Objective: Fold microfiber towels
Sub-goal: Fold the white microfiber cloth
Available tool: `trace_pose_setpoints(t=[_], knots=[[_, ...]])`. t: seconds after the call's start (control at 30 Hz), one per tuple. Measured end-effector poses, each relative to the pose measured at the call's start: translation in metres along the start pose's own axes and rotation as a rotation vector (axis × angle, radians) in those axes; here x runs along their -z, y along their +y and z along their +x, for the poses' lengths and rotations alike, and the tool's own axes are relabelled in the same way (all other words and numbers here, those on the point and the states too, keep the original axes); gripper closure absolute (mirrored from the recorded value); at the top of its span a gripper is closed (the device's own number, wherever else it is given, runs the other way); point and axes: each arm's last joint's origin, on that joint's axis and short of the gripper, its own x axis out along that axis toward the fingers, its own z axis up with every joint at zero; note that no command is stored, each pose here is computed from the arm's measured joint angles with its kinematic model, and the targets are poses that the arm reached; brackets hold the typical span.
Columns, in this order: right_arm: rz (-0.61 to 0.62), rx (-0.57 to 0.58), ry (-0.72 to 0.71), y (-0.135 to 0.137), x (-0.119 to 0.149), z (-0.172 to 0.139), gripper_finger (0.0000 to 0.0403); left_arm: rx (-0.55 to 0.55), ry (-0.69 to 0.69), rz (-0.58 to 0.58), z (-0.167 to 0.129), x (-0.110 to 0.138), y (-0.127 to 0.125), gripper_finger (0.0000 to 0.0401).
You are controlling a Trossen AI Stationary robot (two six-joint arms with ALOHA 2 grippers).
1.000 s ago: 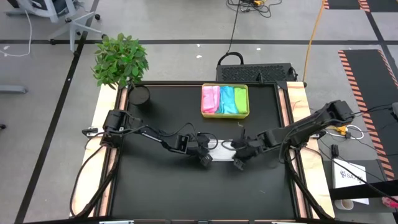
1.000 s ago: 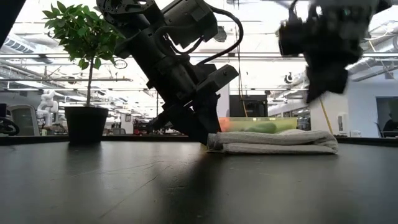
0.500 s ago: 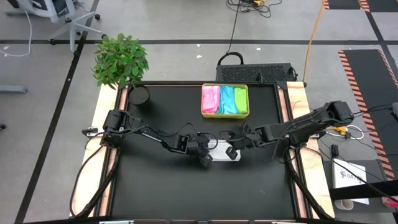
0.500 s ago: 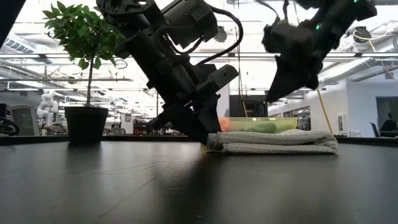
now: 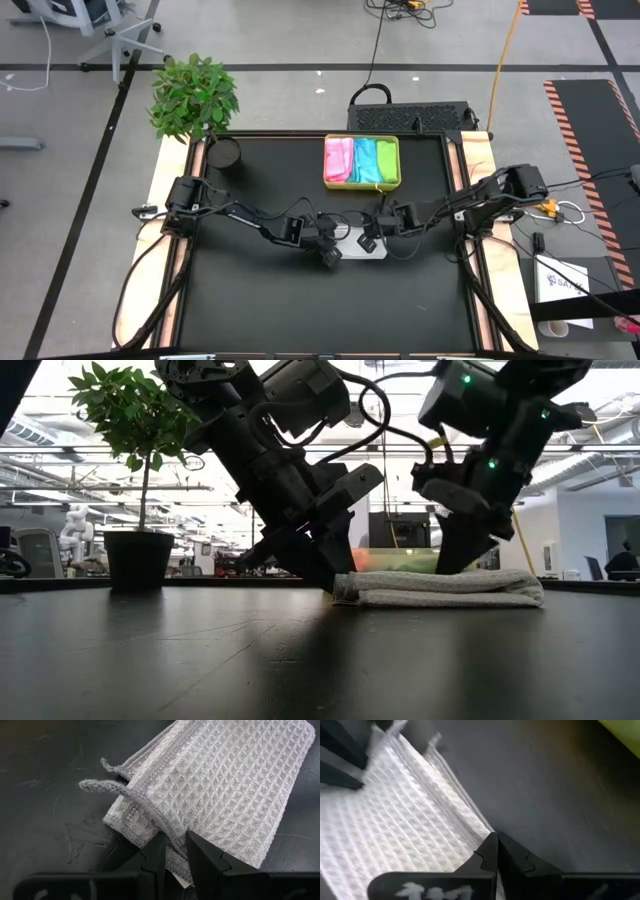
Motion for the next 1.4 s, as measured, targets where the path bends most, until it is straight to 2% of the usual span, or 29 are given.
trace_pose_setpoints(t=[0.37,0.53,0.8,1.1,1.2,1.33,1.4], knots=[[0.08,0.042,0.037,-0.014,0.021,0.009,0.0403,0.005,-0.005,0.006,0.0,0.0,0.0,0.032],[0.059,0.047,0.046,-0.015,0.029,0.01,0.0403,0.009,-0.002,0.032,0.0,0.0,-0.001,0.032],[-0.014,0.093,0.136,-0.026,0.043,0.01,0.0403,0.011,0.001,0.025,0.0,0.0,-0.001,0.032],[-0.108,0.08,0.174,-0.036,0.042,-0.015,0.0403,0.008,-0.002,0.013,0.0,0.0,0.0,0.032],[-0.091,0.095,0.182,-0.044,0.043,-0.028,0.0403,0.006,-0.003,0.004,0.0,0.0,0.0,0.032],[0.008,0.013,0.119,-0.043,0.036,-0.043,0.0403,0.005,-0.004,0.0,0.0,0.0,0.0,0.032],[0.053,-0.074,0.043,-0.036,0.03,-0.048,0.0403,0.003,-0.008,0.0,0.0,0.0,-0.001,0.032]])
